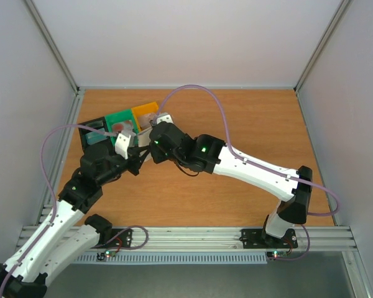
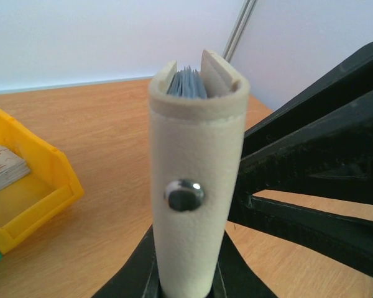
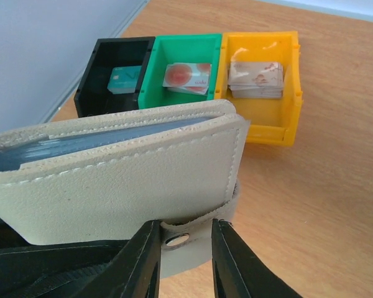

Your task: Take the credit cards out of the card holder

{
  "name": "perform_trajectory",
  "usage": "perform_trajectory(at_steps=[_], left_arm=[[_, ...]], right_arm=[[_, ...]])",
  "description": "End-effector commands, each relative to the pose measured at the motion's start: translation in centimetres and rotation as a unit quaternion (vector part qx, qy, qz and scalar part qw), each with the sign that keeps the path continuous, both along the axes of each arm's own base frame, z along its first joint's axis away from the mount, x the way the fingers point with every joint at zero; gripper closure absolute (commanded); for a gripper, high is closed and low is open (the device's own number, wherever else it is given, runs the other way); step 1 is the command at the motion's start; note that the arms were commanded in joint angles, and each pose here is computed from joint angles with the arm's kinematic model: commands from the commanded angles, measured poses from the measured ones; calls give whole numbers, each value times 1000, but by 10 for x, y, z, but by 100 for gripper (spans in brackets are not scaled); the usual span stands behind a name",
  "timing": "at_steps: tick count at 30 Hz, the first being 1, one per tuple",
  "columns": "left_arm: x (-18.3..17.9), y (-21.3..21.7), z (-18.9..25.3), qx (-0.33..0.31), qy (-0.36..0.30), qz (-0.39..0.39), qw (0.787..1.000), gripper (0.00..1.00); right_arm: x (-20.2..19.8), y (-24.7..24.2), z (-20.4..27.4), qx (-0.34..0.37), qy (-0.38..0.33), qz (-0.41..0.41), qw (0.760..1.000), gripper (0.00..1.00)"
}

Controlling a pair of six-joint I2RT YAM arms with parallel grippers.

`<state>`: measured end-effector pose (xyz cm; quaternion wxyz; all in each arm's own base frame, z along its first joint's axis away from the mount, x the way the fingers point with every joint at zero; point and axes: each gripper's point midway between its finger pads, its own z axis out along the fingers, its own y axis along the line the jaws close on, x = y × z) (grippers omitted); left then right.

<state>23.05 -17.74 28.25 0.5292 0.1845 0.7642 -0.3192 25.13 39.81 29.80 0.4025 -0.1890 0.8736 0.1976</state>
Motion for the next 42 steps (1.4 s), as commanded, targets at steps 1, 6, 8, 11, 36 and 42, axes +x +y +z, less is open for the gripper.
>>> perform_trajectory(at_steps=[1,6,8,11,36,42], left_arm=[[-10,-11,57,-54,-105,-42,992,100],[-10,-16,56,-48,-109,-46,992,100],[-11,-18,57,-49,-112,-52,991,100],[-12,-20,53,-48,-107,-56,992,100],[-16,-19,19,-14,-51,-61,997,100],[-25,-28,19,-28,-47,-99,994,100]], right_arm=[[25,-6,-22,-33,11,-24,999,78],[22,3,-27,-38,22,-4,999,89],[23,0,-29,-45,21,-9,999,96],[26,-8,-32,-57,18,-20,998,99],[-9,-110,-23,-26,-20,110,993,74],[-63,-73,15,104,-34,273,956,43]])
